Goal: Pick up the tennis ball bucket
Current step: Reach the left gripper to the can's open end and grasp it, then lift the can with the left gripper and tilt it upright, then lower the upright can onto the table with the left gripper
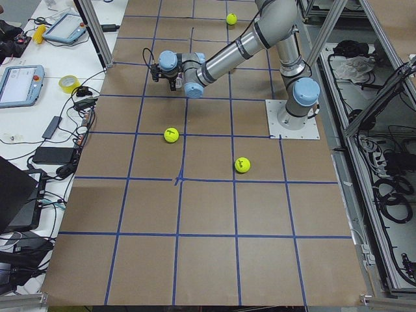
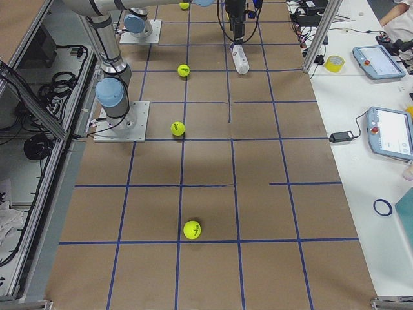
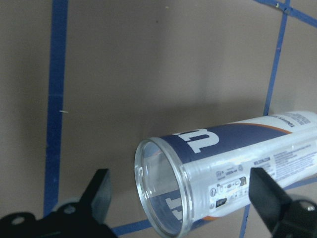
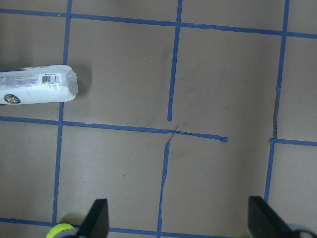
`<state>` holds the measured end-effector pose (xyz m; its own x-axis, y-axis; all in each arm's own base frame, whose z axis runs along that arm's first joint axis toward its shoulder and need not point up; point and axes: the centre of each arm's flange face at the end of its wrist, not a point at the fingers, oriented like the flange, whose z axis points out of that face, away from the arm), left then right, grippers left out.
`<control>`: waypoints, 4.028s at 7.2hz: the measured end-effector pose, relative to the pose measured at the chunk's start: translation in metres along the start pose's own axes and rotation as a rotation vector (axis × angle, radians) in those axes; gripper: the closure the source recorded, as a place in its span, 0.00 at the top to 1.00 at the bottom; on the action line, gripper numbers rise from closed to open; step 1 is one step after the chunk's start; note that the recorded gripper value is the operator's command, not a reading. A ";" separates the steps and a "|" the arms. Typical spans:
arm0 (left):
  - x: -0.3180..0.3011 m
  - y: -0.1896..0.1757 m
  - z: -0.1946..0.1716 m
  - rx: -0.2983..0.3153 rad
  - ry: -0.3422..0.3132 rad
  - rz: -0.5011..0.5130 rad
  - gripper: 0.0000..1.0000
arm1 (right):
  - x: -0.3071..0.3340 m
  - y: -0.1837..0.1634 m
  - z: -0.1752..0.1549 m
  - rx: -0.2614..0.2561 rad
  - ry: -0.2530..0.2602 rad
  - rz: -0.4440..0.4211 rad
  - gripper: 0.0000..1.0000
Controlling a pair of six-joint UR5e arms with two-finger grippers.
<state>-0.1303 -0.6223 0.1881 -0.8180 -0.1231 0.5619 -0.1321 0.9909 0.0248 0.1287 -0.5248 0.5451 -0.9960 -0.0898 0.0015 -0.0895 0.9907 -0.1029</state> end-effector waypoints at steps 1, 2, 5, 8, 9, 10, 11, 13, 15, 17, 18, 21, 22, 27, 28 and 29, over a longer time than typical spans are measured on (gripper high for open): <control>-0.001 0.000 0.009 -0.017 0.035 -0.014 1.00 | 0.003 0.002 0.001 -0.006 0.000 0.007 1.00; -0.001 0.000 0.014 -0.028 0.051 -0.031 0.95 | 0.004 0.003 0.001 -0.010 -0.002 0.009 1.00; 0.007 0.000 0.016 -0.042 0.147 -0.067 0.00 | 0.003 0.006 0.002 -0.023 -0.007 0.009 1.00; 0.016 -0.010 -0.002 -0.013 0.118 -0.183 0.00 | 0.003 0.007 0.002 -0.026 -0.011 0.009 1.00; 0.029 -0.016 -0.019 0.016 0.118 -0.223 0.00 | 0.003 0.007 0.002 -0.026 -0.012 0.009 1.00; 0.044 -0.026 -0.040 0.053 0.111 -0.276 0.00 | 0.003 0.007 0.002 -0.027 -0.012 0.010 1.00; 0.061 -0.035 -0.062 0.095 0.074 -0.311 0.00 | 0.003 0.007 0.003 -0.027 -0.013 0.010 1.00; 0.113 -0.047 -0.111 0.158 -0.106 -0.319 0.00 | 0.004 0.007 0.003 -0.028 -0.014 0.010 1.00; 0.164 -0.044 -0.136 0.209 -0.334 -0.191 0.00 | 0.004 0.006 0.004 -0.029 -0.015 0.008 1.00; 0.190 -0.033 -0.122 0.212 -0.528 0.053 0.00 | 0.004 0.005 0.005 -0.028 -0.015 0.005 1.00; 0.197 -0.028 -0.111 0.202 -0.564 0.133 0.00 | 0.004 0.005 0.005 -0.027 -0.016 0.003 1.00; 0.195 -0.014 -0.073 0.210 -0.588 0.267 0.00 | 0.004 0.007 0.002 -0.023 -0.011 0.004 1.00; 0.196 -0.008 -0.065 0.221 -0.584 0.285 0.00 | 0.005 0.007 0.002 -0.024 -0.011 0.003 1.00; 0.205 0.012 -0.041 0.202 -0.585 0.319 0.64 | 0.004 0.008 0.002 -0.024 -0.011 0.000 1.00; 0.206 0.013 -0.042 0.203 -0.584 0.319 0.91 | 0.004 0.008 0.002 -0.024 -0.011 0.000 1.00; 0.207 0.013 -0.043 0.204 -0.582 0.320 1.00 | 0.004 0.008 0.002 -0.025 -0.011 0.000 1.00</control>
<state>-0.2771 -0.6325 0.3405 -0.9940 0.1076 -0.0206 0.1093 0.9605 -0.2560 0.1236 -0.5179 0.5422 -0.9958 -0.0913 -0.0097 -0.0902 0.9928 -0.0782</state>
